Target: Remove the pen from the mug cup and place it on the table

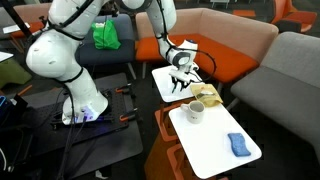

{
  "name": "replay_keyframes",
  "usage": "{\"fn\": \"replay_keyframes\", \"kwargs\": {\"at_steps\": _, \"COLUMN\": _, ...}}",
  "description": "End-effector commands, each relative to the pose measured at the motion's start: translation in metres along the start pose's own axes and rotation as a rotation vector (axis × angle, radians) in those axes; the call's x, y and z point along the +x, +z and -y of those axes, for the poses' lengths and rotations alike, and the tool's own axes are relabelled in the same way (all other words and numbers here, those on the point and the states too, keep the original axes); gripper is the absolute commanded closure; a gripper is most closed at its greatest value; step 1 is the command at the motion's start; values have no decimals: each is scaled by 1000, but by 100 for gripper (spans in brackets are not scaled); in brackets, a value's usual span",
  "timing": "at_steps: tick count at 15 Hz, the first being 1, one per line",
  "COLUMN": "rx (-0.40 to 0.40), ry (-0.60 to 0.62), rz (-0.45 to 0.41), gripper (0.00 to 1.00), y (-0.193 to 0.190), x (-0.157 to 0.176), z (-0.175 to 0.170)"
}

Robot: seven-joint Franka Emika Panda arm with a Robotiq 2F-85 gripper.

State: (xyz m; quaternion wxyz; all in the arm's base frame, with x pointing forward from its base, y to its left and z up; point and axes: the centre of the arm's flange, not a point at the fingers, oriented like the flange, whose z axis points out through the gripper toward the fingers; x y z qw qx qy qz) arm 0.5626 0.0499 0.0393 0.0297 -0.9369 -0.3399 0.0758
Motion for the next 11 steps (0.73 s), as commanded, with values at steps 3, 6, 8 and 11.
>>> {"fn": "replay_keyframes", "kwargs": {"at_steps": 3, "rx": 97, "ry": 245, "rz": -15, "gripper": 7, "y": -62, "x": -42, "z": -3}}
{"fn": "replay_keyframes", "kwargs": {"at_steps": 6, "rx": 122, "ry": 369, "rz": -12, "gripper": 0, "y": -91, "x": -55, "z": 7}}
{"fn": "replay_keyframes", "kwargs": {"at_steps": 8, "rx": 124, "ry": 405, "rz": -27, "gripper": 0, "y": -107, "x": -62, "z": 17}}
{"fn": "replay_keyframes", "kwargs": {"at_steps": 11, "rx": 96, "ry": 408, "rz": -37, "gripper": 0, "y": -122, "x": -68, "z": 25}}
